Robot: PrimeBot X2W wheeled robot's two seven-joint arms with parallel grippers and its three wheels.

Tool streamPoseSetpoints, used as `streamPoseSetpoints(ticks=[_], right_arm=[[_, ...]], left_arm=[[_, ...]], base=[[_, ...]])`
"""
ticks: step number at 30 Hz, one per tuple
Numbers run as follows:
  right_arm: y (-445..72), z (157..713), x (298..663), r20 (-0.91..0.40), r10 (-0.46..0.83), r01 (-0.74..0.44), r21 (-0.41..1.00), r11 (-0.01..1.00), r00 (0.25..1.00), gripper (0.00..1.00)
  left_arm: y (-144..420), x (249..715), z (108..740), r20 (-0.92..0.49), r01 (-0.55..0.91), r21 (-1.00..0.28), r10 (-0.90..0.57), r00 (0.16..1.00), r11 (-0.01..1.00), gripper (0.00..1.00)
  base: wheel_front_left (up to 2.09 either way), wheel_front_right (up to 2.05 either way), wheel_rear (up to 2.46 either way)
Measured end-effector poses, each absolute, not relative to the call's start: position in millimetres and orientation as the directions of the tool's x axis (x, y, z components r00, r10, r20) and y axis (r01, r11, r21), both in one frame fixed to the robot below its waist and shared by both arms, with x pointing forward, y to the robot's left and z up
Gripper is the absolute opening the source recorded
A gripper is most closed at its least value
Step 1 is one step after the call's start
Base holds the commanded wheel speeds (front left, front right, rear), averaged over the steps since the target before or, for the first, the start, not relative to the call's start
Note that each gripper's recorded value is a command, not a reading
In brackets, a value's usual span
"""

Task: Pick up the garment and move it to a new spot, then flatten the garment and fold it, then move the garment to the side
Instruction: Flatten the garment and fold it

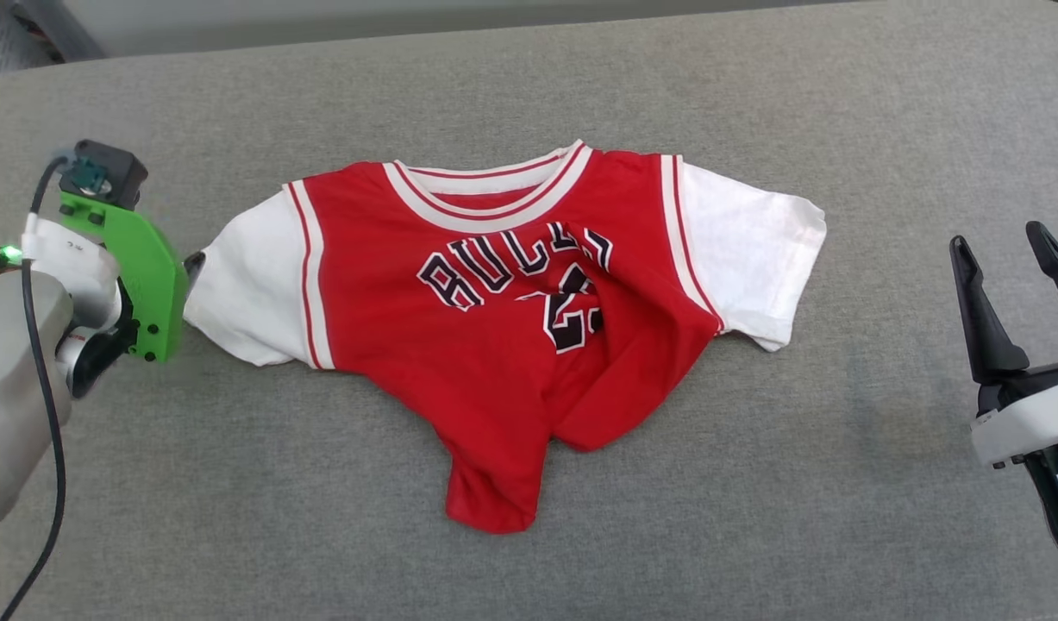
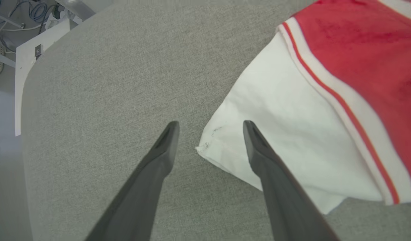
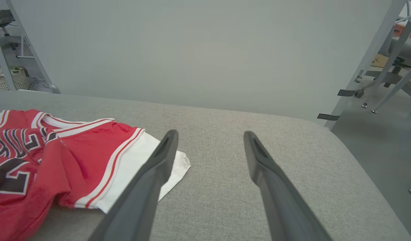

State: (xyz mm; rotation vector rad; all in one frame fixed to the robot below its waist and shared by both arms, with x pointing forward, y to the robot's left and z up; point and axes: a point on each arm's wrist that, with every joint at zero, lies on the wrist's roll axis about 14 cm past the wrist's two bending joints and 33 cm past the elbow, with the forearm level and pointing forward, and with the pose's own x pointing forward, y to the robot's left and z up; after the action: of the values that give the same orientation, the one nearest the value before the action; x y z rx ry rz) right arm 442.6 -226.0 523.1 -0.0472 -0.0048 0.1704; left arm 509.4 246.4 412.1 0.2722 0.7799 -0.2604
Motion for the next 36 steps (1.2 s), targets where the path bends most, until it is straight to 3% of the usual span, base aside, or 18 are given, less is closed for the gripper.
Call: streamPoseSetpoints(ticks=[5,10,26,32,33,34,36], right_arm=[[-214.5,531.7,445.9,0.023,0.200,-0.199,-0.044,0.979,0.980,1.00],[-211.0,529.1,447.1,0.018,0.208,-0.207,-0.039,0.977,0.978,1.00],[-229.6,502.2,453.7,-0.050,0.166,-0.169,-0.052,0.984,0.985,1.00],[-233.0,496.7,457.9,-0.061,0.159,-0.163,-0.056,0.985,0.985,1.00],[-232.9,496.6,458.5,-0.060,0.160,-0.163,-0.056,0.985,0.985,1.00],[-232.6,496.7,459.0,-0.059,0.160,-0.164,-0.056,0.985,0.985,1.00],[-232.7,497.3,459.7,-0.057,0.160,-0.163,-0.056,0.985,0.985,1.00]], left_arm=[[261.2,515.3,443.3,-0.722,0.269,0.113,-0.107,0.684,0.956,1.00],[258.2,516.5,450.9,-0.794,0.234,0.019,-0.127,0.594,0.972,1.00],[251.6,502.4,367.6,-0.929,0.247,0.012,-0.081,0.361,0.969,1.00],[255.3,502.0,355.0,-0.940,0.251,0.021,-0.066,0.334,0.968,1.00],[255.2,502.2,354.6,-0.940,0.248,0.019,-0.067,0.335,0.969,0.79],[255.3,502.3,354.3,-0.939,0.246,0.019,-0.068,0.337,0.969,0.00],[254.1,502.6,355.1,-0.935,0.247,0.018,-0.071,0.348,0.969,0.00]], base=[[0.00,0.00,0.00],[0.00,0.00,0.00],[0.00,0.00,0.00],[0.00,0.00,0.00],[0.00,0.00,0.00],[0.00,0.00,0.00],[0.00,0.00,0.00]])
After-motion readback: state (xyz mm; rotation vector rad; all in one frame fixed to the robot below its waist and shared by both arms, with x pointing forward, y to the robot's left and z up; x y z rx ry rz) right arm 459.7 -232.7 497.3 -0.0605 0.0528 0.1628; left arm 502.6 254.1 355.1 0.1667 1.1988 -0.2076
